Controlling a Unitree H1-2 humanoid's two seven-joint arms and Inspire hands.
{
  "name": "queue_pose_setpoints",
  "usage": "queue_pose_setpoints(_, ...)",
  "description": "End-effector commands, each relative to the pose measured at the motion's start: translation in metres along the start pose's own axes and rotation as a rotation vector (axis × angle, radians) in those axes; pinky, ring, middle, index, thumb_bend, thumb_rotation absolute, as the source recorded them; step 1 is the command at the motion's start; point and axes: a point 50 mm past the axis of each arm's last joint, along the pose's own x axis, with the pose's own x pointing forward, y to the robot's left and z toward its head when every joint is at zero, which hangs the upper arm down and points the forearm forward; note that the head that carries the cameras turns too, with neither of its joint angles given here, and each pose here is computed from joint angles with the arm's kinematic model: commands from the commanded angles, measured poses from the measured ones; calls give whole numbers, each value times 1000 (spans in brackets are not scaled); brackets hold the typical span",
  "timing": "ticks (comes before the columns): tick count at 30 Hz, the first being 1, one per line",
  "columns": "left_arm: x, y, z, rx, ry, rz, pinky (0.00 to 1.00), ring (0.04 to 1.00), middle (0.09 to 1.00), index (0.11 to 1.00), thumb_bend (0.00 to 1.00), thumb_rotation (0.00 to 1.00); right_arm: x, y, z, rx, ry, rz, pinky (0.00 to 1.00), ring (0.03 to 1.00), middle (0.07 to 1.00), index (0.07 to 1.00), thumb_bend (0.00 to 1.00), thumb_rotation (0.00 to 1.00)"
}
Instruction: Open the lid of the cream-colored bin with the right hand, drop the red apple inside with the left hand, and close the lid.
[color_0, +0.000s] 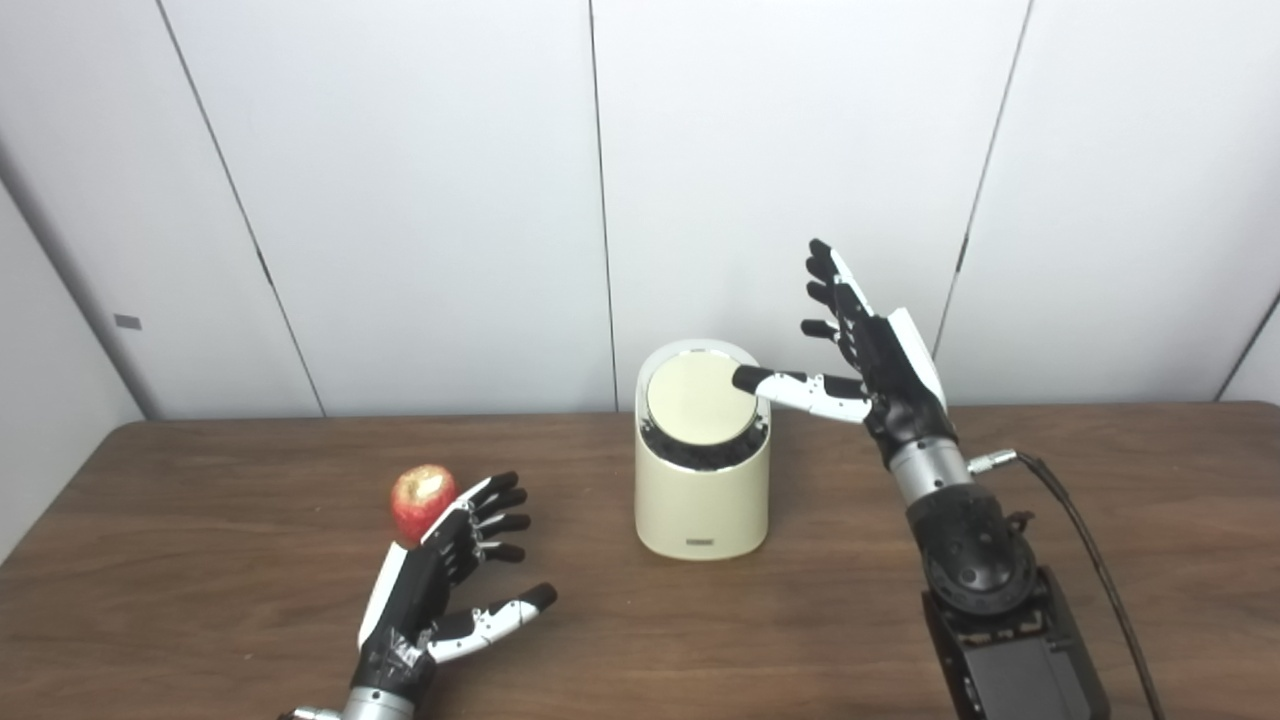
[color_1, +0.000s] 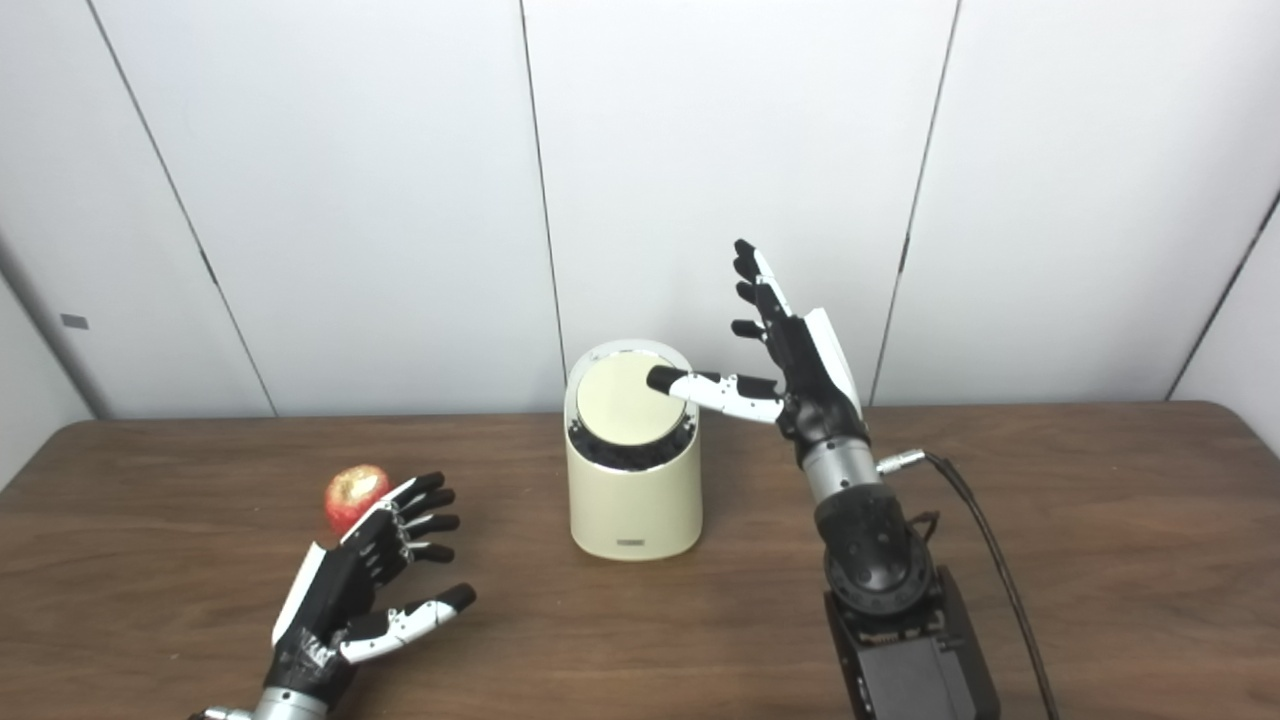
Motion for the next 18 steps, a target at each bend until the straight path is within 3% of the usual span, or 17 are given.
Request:
queue_pose_setpoints(1, 10, 0, 6, 5, -60, -2, 666, 775, 838, 876, 691, 43, 20, -7, 29, -48, -77, -8, 741, 902, 979, 973, 894, 402)
queue_pose_setpoints(5, 11, -1, 5, 3, -60, 1, 667, 776, 836, 876, 702, 60, 32, -6, 35, -117, -80, 3, 654, 878, 950, 974, 887, 395)
queue_pose_setpoints(9, 11, -2, 5, -2, -61, 0, 665, 778, 837, 877, 692, 50, 41, -3, 37, -156, -88, 17, 738, 899, 952, 972, 878, 332)
queue_pose_setpoints(15, 13, -4, 6, 2, -62, 3, 651, 772, 835, 877, 703, 66, 47, 5, 37, -224, -86, 50, 708, 898, 948, 969, 917, 295)
queue_pose_setpoints(18, 14, -5, 7, 4, -63, 3, 649, 769, 834, 876, 701, 71, 49, 10, 33, -242, -84, 66, 746, 912, 966, 974, 932, 286)
